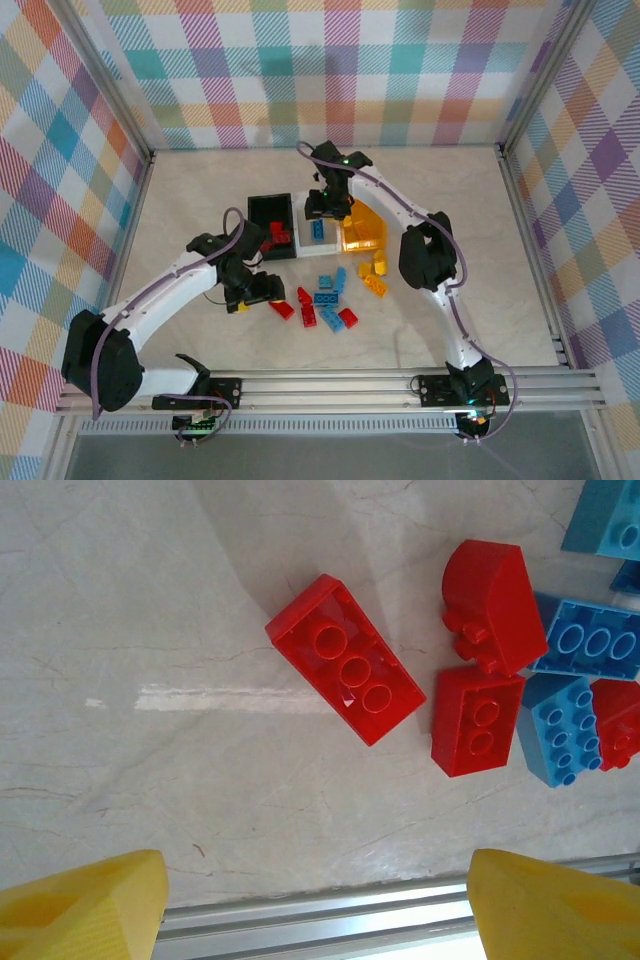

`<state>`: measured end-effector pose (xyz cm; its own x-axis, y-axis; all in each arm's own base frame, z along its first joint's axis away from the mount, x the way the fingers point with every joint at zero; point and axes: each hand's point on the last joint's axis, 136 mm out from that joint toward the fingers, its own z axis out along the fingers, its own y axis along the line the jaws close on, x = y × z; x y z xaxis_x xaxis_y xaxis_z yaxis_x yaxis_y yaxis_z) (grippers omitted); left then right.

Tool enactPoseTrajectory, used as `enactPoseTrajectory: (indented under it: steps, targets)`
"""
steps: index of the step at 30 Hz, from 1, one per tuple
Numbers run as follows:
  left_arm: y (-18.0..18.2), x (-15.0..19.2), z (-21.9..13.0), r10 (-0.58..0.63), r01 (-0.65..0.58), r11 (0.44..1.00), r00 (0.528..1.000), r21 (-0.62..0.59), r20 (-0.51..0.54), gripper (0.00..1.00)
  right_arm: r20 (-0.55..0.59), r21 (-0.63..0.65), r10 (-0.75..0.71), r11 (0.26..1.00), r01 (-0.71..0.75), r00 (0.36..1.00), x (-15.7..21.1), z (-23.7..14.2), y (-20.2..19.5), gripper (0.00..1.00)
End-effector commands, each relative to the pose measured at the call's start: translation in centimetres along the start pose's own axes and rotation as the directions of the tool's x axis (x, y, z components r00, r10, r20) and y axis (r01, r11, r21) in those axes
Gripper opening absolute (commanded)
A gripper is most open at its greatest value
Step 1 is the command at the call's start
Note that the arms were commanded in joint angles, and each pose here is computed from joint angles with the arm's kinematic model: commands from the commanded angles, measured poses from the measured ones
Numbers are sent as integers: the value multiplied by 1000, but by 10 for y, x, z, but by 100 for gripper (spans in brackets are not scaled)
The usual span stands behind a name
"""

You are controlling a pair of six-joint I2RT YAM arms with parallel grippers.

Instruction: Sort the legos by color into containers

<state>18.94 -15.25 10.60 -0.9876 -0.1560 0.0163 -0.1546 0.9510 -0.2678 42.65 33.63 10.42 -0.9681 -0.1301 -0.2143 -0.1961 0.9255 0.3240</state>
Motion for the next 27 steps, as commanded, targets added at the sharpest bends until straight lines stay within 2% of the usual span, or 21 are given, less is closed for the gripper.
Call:
enactPoseTrajectory:
  steps: [1,6,9,12,18,27]
  targets:
    - [-3,-1,10,-30,30,1000,999,6,-19,79,-9,-6,12,1000,-12,1000,-4,4,-4,52]
    - [0,-6,20,-62,62,998,998,-8,-8,78,-16,1,7,1000,-7,1000,12,-29,-1,55]
    - [0,-9,27,-96,96,995,995,7,-4,78,-16,16,11,1000,-11,1000,42,-53,-1,55]
    - [-3,-14,33,-125,125,992,992,26,-7,77,-46,56,45,998,-43,998,87,-62,-14,55]
    - [-3,-22,37,-164,164,986,986,44,-1,76,-137,104,125,988,-111,983,155,-41,-39,51]
    - [2,-19,32,-175,176,983,984,53,-16,76,-158,129,106,988,-86,982,157,-2,-39,47]
